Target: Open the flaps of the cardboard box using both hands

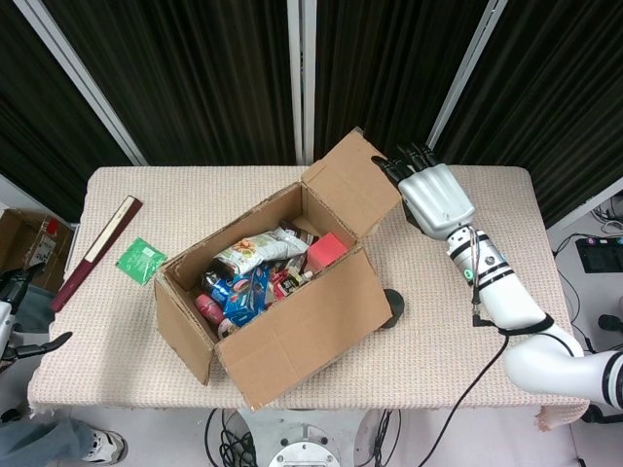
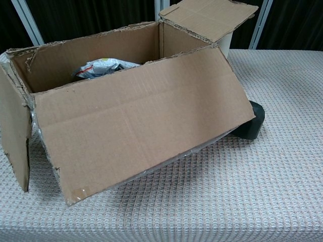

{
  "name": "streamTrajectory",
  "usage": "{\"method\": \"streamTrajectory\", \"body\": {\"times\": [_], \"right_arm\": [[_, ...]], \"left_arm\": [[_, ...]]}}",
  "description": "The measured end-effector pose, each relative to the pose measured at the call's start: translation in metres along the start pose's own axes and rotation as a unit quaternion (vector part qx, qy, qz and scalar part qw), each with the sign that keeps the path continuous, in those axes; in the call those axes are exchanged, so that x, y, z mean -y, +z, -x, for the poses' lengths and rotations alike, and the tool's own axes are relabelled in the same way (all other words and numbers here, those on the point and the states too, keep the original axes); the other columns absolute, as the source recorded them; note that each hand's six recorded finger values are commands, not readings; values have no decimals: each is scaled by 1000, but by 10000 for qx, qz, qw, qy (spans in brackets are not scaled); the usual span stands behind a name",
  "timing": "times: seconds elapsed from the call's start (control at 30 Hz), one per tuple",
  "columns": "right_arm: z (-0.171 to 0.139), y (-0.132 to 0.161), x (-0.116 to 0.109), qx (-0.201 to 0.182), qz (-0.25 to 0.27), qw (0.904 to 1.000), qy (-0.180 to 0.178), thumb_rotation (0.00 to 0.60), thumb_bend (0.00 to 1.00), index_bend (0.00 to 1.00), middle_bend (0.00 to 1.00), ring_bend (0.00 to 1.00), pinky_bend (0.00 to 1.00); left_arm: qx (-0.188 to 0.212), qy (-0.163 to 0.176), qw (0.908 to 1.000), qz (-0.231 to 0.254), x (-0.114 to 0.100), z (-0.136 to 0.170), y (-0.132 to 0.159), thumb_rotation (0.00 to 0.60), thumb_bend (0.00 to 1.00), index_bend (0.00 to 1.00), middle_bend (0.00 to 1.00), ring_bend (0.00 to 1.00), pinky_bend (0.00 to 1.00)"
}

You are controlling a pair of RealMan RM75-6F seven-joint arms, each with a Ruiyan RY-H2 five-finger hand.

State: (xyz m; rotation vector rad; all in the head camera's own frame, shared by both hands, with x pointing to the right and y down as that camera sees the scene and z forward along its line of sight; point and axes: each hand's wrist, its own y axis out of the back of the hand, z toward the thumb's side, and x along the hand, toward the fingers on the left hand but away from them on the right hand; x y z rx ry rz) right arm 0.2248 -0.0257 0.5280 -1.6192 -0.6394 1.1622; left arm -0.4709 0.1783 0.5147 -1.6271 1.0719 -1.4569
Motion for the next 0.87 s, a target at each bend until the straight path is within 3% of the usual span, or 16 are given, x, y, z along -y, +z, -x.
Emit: {"method": "streamTrajectory", "body": {"times": [0.17, 0.33, 0.6, 0.8, 0.87], "right_arm": [[-41, -26, -3, 233, -119, 9990, -367, 600, 793, 0, 10, 0, 0], [-108, -79, 19, 1049, -430, 9918, -589, 600, 612, 0, 0, 0, 0], [-244, -161, 94, 2657, -326, 9618, -566, 600, 574, 0, 0, 0, 0], [-317, -178, 141, 3221, 280, 9443, -611, 600, 574, 0, 0, 0, 0], [-328, -177, 150, 3286, 424, 9415, -623, 600, 574, 0, 0, 0, 0]], "left_arm": [[-19, 65, 9999, -74, -1, 4, -2, 419, 100, 87, 173, 117, 233], [-44, 164, 9997, -176, -2, 10, -4, 415, 102, 87, 173, 117, 233], [-25, 372, 9989, -269, -2, 24, -6, 397, 104, 87, 173, 117, 232], [142, 455, 9985, -278, 2, 30, -2, 381, 106, 87, 173, 117, 232], [184, 427, 9985, -286, 4, 29, -2, 378, 108, 87, 172, 117, 231]]}}
